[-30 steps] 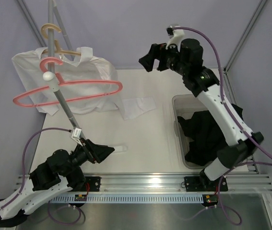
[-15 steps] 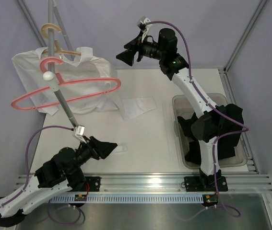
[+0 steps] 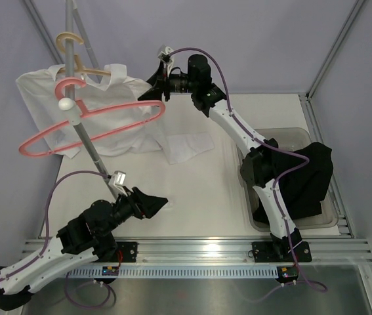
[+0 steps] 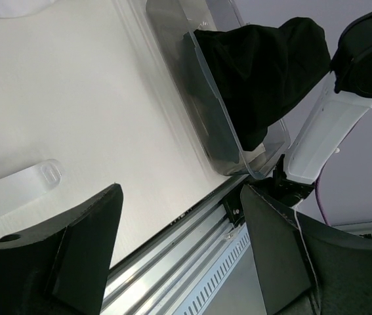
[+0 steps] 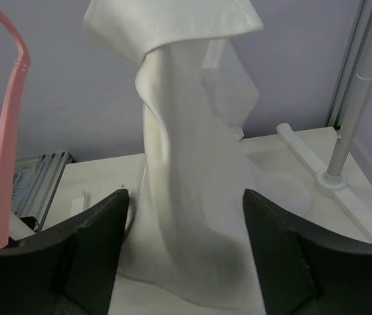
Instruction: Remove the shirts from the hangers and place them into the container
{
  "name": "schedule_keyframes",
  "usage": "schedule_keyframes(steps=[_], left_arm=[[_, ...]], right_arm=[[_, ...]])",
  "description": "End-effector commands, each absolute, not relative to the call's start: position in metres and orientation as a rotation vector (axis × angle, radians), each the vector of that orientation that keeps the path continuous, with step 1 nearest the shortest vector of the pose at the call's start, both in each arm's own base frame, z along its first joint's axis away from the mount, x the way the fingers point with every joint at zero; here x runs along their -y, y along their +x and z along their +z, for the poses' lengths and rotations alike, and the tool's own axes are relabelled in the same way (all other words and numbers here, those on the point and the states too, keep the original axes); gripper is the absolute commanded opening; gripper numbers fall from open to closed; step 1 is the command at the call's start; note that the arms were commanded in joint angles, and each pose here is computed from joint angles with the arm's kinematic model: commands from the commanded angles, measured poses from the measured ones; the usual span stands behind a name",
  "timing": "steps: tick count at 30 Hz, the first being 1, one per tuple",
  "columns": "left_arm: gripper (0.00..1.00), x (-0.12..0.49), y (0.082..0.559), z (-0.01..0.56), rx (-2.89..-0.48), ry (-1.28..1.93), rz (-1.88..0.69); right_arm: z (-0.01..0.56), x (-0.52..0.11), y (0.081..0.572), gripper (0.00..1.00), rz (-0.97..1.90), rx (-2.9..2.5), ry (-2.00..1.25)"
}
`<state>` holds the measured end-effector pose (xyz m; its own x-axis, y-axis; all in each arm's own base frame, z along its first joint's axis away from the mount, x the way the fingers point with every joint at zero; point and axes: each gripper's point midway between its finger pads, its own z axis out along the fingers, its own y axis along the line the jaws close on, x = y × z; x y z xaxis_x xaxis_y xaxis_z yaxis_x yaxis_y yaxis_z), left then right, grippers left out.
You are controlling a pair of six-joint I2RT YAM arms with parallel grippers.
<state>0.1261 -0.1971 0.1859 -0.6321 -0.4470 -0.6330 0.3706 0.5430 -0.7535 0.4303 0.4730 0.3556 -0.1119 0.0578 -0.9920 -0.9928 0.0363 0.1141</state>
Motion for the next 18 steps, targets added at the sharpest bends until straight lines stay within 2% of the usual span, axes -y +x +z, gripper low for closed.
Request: schedule_keyframes(steps=[1,4,7,9,10,11,13,18], left_arm=[[0.77,0.202,0.126,0.201,-1.856,-0.058,-1.246],[0.78,0.202,0.125,0.204,-1.85,-0.051,-1.254],[0.78,0.205,0.123,0.201,-1.865,-0.04,-1.266],[0.78,0.206,0.122,0.199,-1.871,-0.039,-1.271],[0.78,0.206,0.121,0.198,-1.872,-0.037,-1.274],[0.78,0.206,0.121,0.198,-1.871,-0.037,-1.277],[0.78,0.206,0.121,0.199,-1.869,-0.038,-1.281],[0.78,0.206,0.12,0.2,-1.867,-0.034,-1.282]], right_arm=[[0.398,-0.473,0.416,0.71,1.318,-1.088,-1.119],[0.402,-0.478,0.413,0.56,1.332,-1.059,-1.125],[0.409,-0.482,0.405,0.55,1.339,-1.028,-1.138],[0.417,-0.483,0.397,0.47,1.356,-1.0,-1.145],[0.42,-0.483,0.394,0.39,1.362,-0.98,-1.152],[0.423,-0.483,0.391,0.21,1.377,-0.976,-1.15],[0.429,-0.482,0.386,0.01,1.39,-0.95,-1.162],[0.432,-0.482,0.383,0.0,1.409,-0.938,-1.164]])
